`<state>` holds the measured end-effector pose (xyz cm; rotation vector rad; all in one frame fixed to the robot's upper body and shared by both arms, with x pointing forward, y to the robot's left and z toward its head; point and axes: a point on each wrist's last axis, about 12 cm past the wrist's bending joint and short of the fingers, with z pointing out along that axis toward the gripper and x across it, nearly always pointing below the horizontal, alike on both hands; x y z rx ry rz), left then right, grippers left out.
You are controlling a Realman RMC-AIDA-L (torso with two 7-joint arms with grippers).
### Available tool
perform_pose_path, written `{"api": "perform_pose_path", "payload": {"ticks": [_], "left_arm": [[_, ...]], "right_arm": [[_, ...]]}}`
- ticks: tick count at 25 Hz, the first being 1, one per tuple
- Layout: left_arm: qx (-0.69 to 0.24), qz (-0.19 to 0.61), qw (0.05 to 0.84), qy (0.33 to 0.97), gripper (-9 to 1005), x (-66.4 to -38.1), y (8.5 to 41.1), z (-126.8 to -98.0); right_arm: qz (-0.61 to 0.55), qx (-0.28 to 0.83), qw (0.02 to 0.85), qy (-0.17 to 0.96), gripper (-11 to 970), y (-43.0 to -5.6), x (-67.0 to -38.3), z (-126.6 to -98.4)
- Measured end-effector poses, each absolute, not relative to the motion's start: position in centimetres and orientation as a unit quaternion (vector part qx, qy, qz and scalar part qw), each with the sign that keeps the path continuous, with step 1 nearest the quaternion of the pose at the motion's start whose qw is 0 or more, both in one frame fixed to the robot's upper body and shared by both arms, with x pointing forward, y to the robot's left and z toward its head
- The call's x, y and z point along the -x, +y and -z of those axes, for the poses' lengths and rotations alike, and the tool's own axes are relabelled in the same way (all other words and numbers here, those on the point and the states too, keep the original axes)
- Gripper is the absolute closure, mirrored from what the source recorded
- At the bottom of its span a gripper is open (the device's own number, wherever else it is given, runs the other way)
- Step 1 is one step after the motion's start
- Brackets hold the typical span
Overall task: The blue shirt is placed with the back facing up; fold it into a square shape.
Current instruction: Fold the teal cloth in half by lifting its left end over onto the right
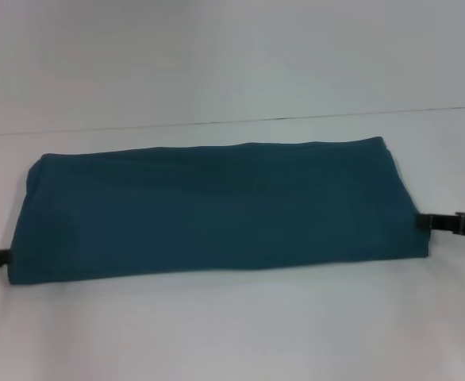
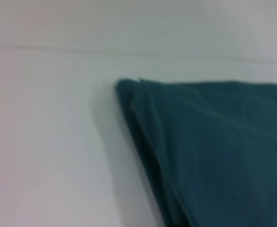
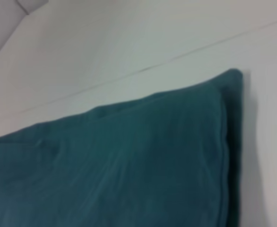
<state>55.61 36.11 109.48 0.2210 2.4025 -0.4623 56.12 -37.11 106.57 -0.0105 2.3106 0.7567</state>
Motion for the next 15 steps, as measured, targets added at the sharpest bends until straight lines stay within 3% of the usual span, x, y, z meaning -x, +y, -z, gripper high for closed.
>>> {"api": "perform_pose_path", "payload": {"ticks": [8,13,15], "left_arm": [[-0.019,0.174,0.378,0.909,686,-54.9,38.6,-111.3],[-0.002,0.226,0.392,0.892,494,-54.0,38.5,-111.5],[-0.002,0.249,0.392,0.886,411,-53.6,38.3,-111.5]], "right_arm": [[-0.294,0.012,0.389,0.873,372,-38.1,-56.2,-108.4],[-0.302,0.043,0.421,0.854,163,-37.4,-56.9,-109.4],[-0.299,0.049,0.427,0.852,128,-37.1,-57.4,-109.6]]}}
